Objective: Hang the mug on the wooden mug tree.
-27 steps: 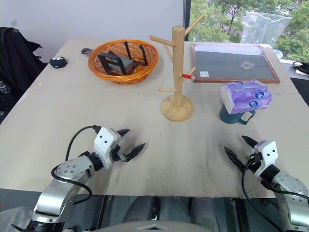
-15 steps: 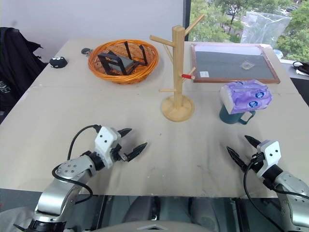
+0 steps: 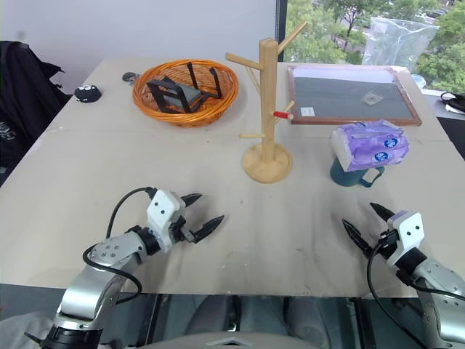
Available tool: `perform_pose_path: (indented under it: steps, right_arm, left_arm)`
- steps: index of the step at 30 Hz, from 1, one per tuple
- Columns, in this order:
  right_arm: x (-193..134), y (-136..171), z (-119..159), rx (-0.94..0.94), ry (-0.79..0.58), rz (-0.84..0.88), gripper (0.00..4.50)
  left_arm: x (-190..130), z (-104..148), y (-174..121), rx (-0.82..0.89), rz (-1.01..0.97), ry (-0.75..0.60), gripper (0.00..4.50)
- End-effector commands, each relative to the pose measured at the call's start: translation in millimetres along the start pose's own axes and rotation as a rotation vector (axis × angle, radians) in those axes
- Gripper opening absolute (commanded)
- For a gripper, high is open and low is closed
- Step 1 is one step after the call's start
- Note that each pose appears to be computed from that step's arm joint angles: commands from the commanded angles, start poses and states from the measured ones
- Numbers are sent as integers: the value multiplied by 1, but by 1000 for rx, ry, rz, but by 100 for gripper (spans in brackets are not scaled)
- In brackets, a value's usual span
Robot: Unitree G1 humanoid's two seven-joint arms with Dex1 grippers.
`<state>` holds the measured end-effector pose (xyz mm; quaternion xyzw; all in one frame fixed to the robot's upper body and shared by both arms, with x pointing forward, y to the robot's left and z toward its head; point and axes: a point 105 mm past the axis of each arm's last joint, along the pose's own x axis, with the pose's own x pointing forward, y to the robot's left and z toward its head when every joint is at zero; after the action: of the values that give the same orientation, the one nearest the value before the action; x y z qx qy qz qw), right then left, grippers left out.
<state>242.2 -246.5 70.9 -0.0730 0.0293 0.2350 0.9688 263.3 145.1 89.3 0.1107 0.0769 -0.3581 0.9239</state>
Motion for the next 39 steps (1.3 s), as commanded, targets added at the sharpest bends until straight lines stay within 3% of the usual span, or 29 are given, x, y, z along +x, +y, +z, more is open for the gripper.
perform_pose_path:
  steps: [1, 6, 12, 23, 29, 33, 36, 37, 39]
  right_arm:
    - [7, 0, 52, -142, -138, -1, 448]
    - [21, 11, 112, -238, -287, 8, 448]
    - [27, 17, 148, -371, -331, 17, 448]
    - [76, -19, 118, -505, -126, -110, 448]
    - [81, -18, 123, -505, -150, -114, 448]
    - [82, -15, 125, -505, -158, -105, 294]
    - [80, -14, 127, -513, -164, -103, 148]
    - [79, -14, 128, -515, -169, -106, 118]
    - [76, -14, 134, -527, -191, -117, 9]
  left_arm:
    - [2, 26, -8, 52, -95, -78, 450]
    - [8, 59, -20, 80, -238, -163, 450]
    - [14, 88, -30, 111, -321, -222, 450]
    - [18, 104, -38, 154, -344, -244, 450]
    - [10, 107, -35, 163, -321, -246, 450]
    - [8, 105, -35, 165, -320, -241, 450]
    - [9, 107, -34, 164, -319, -247, 450]
    - [9, 108, -35, 163, -320, -251, 450]
    - [9, 109, -36, 163, -326, -258, 450]
